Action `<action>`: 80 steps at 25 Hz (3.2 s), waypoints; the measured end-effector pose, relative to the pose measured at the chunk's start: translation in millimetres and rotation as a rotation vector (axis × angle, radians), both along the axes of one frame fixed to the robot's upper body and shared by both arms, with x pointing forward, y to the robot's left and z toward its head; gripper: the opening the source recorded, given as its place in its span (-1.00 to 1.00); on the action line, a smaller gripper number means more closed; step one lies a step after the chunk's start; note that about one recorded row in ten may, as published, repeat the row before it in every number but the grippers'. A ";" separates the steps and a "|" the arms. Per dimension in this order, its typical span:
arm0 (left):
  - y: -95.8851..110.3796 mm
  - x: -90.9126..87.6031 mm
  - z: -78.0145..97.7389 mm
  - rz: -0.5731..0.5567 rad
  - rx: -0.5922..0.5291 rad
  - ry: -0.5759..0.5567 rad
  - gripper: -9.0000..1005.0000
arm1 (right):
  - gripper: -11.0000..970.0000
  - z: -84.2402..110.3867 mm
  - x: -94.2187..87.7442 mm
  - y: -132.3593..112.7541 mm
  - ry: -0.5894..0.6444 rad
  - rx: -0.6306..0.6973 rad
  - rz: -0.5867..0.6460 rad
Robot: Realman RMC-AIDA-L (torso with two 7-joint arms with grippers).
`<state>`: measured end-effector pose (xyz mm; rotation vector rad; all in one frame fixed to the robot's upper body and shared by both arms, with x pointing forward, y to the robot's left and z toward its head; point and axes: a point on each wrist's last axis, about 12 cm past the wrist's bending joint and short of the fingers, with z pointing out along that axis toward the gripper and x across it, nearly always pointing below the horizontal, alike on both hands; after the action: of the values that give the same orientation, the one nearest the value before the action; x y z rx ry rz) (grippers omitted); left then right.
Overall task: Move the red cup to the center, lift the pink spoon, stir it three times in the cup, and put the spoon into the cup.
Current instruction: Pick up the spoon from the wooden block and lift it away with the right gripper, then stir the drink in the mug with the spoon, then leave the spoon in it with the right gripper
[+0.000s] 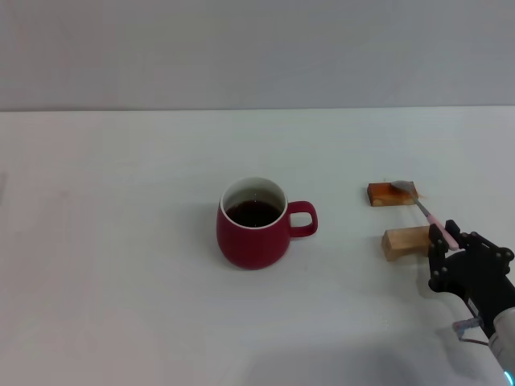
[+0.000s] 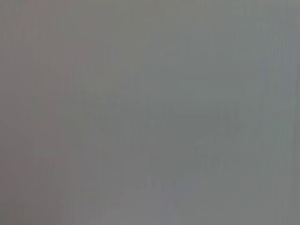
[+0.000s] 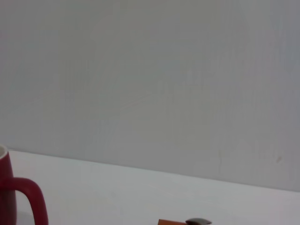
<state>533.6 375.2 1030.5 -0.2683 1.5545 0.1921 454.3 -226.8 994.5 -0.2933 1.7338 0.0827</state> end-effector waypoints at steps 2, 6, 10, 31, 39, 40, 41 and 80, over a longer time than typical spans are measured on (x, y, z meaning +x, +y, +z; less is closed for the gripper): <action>0.5 0.0 0.1 0.000 0.001 0.000 0.69 | -0.66 2.0 1.1 -0.4 -0.008 -0.001 -0.004; 0.5 0.0 0.1 0.000 0.001 0.000 0.69 | -0.66 5.0 2.0 0.8 -0.028 -0.038 -0.002; 0.6 -0.1 0.1 0.001 0.000 0.000 0.69 | -0.66 7.8 2.9 2.3 -0.039 -0.046 -0.003; 2.3 -1.3 -1.9 0.006 -0.001 0.013 0.69 | -0.70 34.5 15.6 -3.8 -0.154 -0.138 -0.073; 2.3 -0.4 -1.9 0.008 -0.003 0.014 0.69 | -0.70 39.5 19.1 -7.2 -0.166 -0.138 -0.089; 2.3 -0.4 -1.9 0.008 -0.003 0.014 0.69 | -0.70 39.9 19.3 -7.3 -0.167 -0.137 -0.090; 2.4 -0.4 -1.8 0.008 -0.004 0.014 0.69 | -0.70 40.5 19.6 -7.5 -0.169 -0.137 -0.091; -2.7 8.8 2.1 -0.007 -0.007 0.008 0.69 | -0.70 116.9 67.5 52.2 -0.262 -0.034 0.067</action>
<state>542.4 372.5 1032.6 -0.2677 1.5640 0.1823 521.7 -174.7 1111.5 -0.3703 1.4667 0.0610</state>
